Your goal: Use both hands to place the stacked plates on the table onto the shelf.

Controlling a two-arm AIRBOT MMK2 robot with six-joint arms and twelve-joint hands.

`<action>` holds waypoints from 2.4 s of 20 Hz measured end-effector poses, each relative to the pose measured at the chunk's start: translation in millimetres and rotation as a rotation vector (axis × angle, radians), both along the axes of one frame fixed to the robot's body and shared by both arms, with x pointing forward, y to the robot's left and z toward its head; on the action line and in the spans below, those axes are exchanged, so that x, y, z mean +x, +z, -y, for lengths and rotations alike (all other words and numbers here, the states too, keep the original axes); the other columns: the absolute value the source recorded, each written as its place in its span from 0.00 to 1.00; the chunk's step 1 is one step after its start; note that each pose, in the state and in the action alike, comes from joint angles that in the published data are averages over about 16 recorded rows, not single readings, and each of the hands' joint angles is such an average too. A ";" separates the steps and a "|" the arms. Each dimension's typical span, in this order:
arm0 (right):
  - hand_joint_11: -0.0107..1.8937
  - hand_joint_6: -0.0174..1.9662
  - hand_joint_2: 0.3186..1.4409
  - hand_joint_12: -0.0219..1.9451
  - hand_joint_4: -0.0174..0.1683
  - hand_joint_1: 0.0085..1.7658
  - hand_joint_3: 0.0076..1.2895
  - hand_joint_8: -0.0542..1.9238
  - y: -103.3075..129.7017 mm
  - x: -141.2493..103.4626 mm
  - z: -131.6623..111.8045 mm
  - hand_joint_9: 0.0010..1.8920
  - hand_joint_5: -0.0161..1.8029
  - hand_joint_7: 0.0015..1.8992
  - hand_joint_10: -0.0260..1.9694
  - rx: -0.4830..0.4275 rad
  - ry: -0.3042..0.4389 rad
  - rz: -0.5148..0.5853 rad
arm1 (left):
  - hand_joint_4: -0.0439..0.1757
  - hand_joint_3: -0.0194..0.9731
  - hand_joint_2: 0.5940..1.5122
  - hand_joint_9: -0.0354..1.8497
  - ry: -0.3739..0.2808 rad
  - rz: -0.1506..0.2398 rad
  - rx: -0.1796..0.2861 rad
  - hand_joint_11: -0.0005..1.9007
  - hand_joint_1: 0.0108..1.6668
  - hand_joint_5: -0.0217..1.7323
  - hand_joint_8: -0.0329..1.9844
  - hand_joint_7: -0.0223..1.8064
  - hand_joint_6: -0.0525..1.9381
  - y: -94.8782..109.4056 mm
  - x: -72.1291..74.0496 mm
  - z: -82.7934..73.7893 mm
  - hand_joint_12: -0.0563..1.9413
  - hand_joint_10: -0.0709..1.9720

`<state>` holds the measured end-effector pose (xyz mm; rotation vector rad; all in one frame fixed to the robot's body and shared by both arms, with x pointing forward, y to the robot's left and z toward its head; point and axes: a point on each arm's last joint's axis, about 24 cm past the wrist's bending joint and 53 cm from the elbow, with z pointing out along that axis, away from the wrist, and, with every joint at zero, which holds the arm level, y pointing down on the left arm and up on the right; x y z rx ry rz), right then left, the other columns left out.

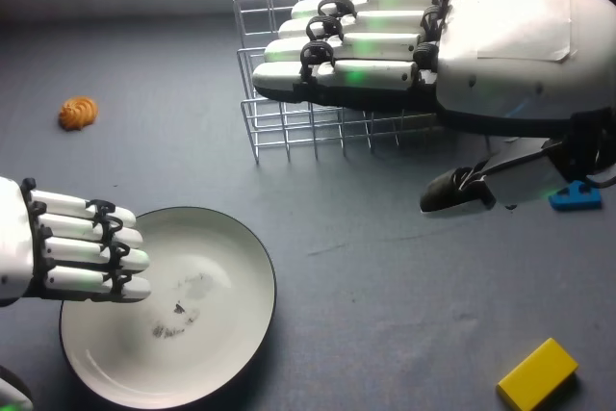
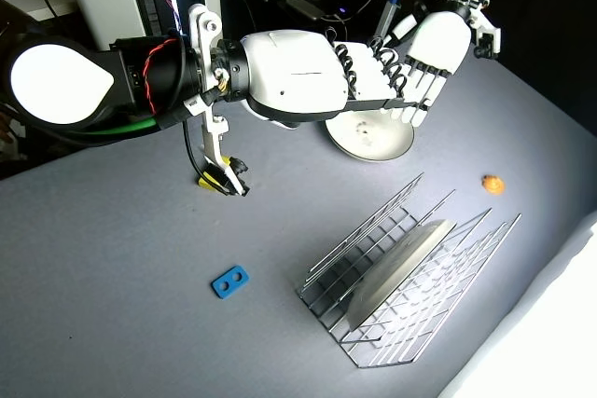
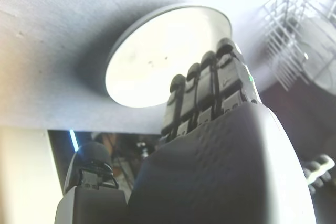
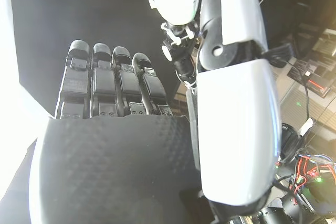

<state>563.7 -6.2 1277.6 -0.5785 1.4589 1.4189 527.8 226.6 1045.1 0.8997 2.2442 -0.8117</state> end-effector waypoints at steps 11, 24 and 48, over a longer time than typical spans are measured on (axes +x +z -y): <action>0.01 0.01 0.55 0.02 0.09 0.69 0.00 0.03 -8.5 -5.1 -4.7 0.01 0.02 0.01 0.02 -0.008 0.018 -0.017 | 0.20 0.03 0.60 0.02 0.142 -0.035 0.034 0.01 0.01 0.06 0.02 0.04 0.03 -26.6 16.1 -14.1 0.03 0.03; 0.01 0.01 0.58 0.02 0.10 0.68 0.00 0.03 -33.1 -9.8 -30.0 0.01 0.02 0.01 0.02 -0.048 0.018 0.046 | 0.17 0.03 0.60 0.01 0.262 -0.121 0.096 0.01 0.01 0.05 0.01 0.03 0.01 -52.2 4.8 -47.3 0.04 0.02; 0.03 0.01 0.57 0.18 0.11 0.71 0.00 0.03 -105.0 19.5 -162.0 0.06 0.10 0.07 0.02 -0.089 -0.066 0.123 | 0.17 0.03 0.60 0.01 0.276 -0.157 0.099 0.01 0.01 0.04 0.01 0.02 0.01 -56.5 -4.7 -54.4 0.04 0.02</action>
